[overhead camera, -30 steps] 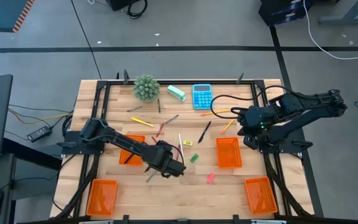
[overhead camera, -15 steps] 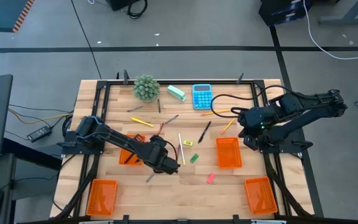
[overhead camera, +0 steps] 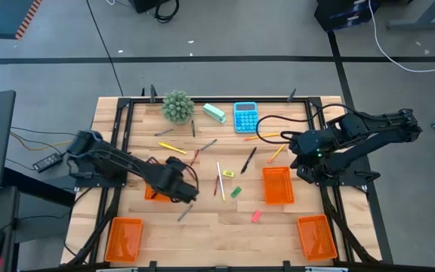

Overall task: Sort crayons/erasers/pens/pencils in bins
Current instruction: Put the bottom black pen into the top left orange basket

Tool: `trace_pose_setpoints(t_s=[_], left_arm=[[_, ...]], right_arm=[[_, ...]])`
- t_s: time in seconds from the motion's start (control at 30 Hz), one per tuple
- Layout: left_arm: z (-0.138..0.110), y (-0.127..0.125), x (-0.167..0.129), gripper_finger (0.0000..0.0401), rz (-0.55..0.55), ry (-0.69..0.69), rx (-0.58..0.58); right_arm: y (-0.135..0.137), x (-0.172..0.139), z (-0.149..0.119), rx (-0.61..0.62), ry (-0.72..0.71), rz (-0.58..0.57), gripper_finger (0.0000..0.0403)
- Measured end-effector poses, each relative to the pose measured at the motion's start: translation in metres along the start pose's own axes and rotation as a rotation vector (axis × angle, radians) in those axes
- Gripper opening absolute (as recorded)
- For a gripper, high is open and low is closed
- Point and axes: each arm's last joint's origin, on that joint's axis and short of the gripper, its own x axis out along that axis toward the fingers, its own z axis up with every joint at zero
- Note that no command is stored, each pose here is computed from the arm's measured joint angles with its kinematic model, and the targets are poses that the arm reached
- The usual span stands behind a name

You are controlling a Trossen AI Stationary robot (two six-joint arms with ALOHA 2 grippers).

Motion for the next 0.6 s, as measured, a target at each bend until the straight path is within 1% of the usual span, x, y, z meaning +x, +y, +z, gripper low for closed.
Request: trace_pose_setpoints(t_s=[0.13,0.2,0.27,0.43,0.6], left_arm=[[-0.006,0.012,0.007,0.0046,-0.073,-0.021,-0.100],[-0.009,0.011,0.014,0.0049,-0.100,-0.026,-0.160],[-0.013,0.010,0.023,0.0056,-0.105,-0.026,-0.188],[-0.022,0.011,0.036,0.0063,-0.088,-0.006,-0.194],[-0.024,0.012,0.041,0.0050,-0.069,-0.011,-0.183]], right_arm=[[0.000,0.000,0.000,0.000,-0.007,-0.008,0.0006],[-0.001,0.000,0.000,0.005,-0.018,-0.021,0.0006],[-0.001,0.000,0.001,0.020,-0.026,-0.030,0.0006],[-0.001,0.000,0.001,0.045,-0.027,-0.031,0.0006],[-0.001,0.000,0.001,0.059,-0.027,-0.031,0.0006]])
